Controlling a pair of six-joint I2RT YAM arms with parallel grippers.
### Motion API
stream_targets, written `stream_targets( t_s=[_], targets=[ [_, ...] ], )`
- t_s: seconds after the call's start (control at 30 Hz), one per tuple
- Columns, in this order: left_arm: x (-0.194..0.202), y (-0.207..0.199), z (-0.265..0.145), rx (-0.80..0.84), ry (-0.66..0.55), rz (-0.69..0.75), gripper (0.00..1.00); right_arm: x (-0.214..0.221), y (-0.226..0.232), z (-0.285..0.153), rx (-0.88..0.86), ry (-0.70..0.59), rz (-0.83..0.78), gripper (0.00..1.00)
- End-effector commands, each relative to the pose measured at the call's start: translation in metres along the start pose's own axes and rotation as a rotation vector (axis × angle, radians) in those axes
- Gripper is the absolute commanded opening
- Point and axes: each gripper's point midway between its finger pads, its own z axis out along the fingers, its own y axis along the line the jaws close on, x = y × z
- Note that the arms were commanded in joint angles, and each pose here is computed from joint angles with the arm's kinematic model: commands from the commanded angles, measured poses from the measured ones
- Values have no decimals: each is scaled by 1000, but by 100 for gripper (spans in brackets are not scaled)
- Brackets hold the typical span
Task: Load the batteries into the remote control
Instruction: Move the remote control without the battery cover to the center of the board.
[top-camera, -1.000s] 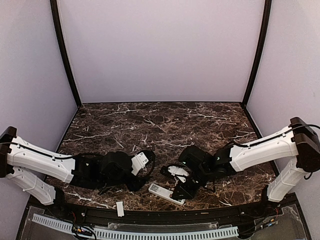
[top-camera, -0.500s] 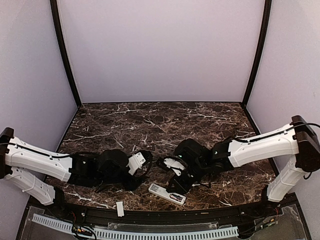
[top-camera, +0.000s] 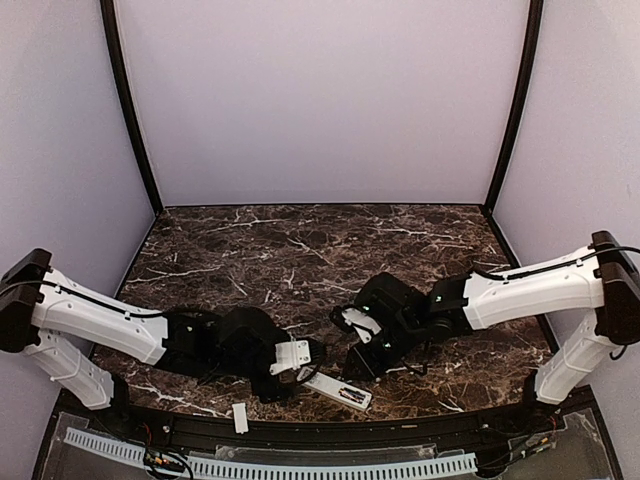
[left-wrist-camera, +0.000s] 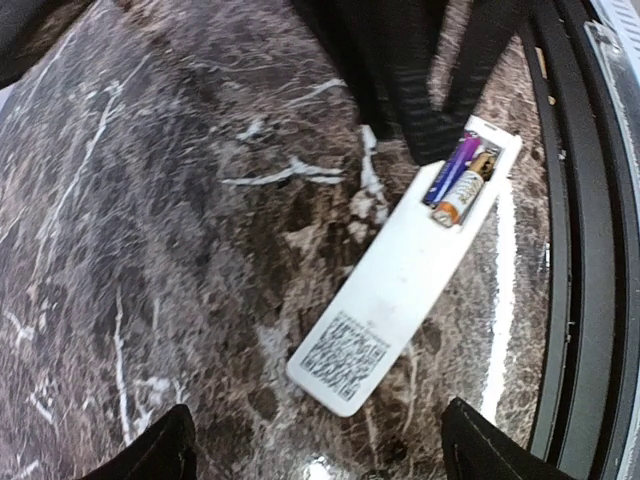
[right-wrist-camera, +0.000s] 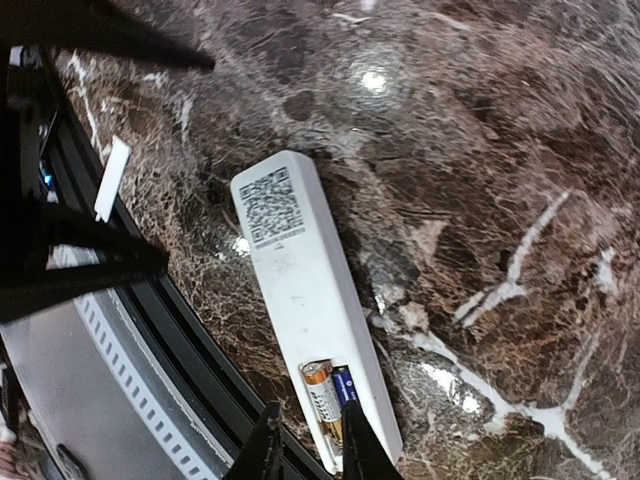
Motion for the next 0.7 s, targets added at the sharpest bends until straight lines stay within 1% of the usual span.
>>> stream_targets(
  t_s=[0.0, 0.13, 0.23, 0.4, 0.57, 0.67],
  targets=[
    [0, -25, 15, 193, 41, 215, 85, -5, -11, -15, 38, 3, 134, 21],
    [11, -20, 32, 246, 110, 243, 85, -6, -16, -21, 44, -1, 171, 25],
    [4, -17, 39, 261, 107, 247, 84, -7, -20, -24, 47, -10, 175, 25],
    [11, -18, 46, 282, 135, 243, 82, -8, -22, -26, 49, -18, 165, 26],
    [21, -24, 46, 318, 185, 219, 74, -8, -27, -27, 51, -17, 171, 26],
    [23, -23, 46, 313, 194, 197, 64, -11, -30, -28, 56, -26, 184, 25]
  ],
)
